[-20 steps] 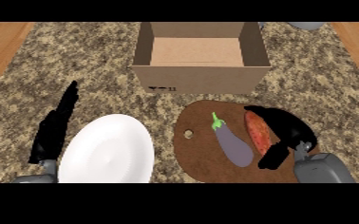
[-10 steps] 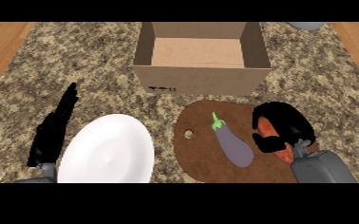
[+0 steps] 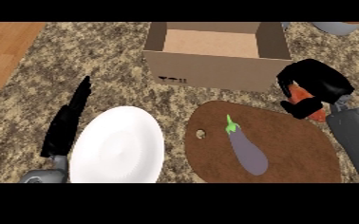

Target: Pick the sweet potato from the cutting board and place it in the cardboard box

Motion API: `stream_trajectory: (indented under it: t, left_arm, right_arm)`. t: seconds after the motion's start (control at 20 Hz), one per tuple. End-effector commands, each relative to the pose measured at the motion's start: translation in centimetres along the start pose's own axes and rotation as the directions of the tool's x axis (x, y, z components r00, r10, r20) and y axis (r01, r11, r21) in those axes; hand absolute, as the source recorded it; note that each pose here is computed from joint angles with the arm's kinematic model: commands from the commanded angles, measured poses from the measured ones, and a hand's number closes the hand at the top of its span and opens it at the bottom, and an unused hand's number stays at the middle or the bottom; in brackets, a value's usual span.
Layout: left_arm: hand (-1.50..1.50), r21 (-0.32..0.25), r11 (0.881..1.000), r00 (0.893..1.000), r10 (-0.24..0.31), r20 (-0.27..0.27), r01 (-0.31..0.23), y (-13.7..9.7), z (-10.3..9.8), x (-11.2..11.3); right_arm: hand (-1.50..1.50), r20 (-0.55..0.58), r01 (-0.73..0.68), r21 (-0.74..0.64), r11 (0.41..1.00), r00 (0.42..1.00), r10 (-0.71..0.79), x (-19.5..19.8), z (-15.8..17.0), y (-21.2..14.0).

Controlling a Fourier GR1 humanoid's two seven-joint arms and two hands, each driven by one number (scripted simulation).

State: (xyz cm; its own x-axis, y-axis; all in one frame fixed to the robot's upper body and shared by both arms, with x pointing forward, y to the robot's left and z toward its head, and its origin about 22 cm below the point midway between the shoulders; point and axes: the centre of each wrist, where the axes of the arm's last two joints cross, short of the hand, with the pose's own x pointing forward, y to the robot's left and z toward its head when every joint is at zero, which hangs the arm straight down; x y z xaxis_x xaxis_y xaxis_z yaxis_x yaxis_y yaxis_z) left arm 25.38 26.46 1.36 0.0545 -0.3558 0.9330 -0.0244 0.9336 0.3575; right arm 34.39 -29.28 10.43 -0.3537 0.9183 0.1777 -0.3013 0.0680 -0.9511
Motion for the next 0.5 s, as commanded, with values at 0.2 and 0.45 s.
stream_trajectory:
  t: [0.2, 0.45]
  left_arm:
    - [0.0, -0.028, 1.0, 0.999, 0.003, 0.032, -0.002, -0.8, -1.0, 1.1]
    - [0.0, -0.04, 0.999, 0.999, -0.016, 0.044, 0.018, -1.2, -0.9, 1.2]
  right_arm:
    - [1.5, 0.167, -0.095, -0.178, 0.979, 0.978, 0.125, -5.9, 0.5, -6.8]
    - [1.5, 0.316, 0.074, -0.243, 0.967, 0.949, 0.006, -8.0, -0.1, -9.0]
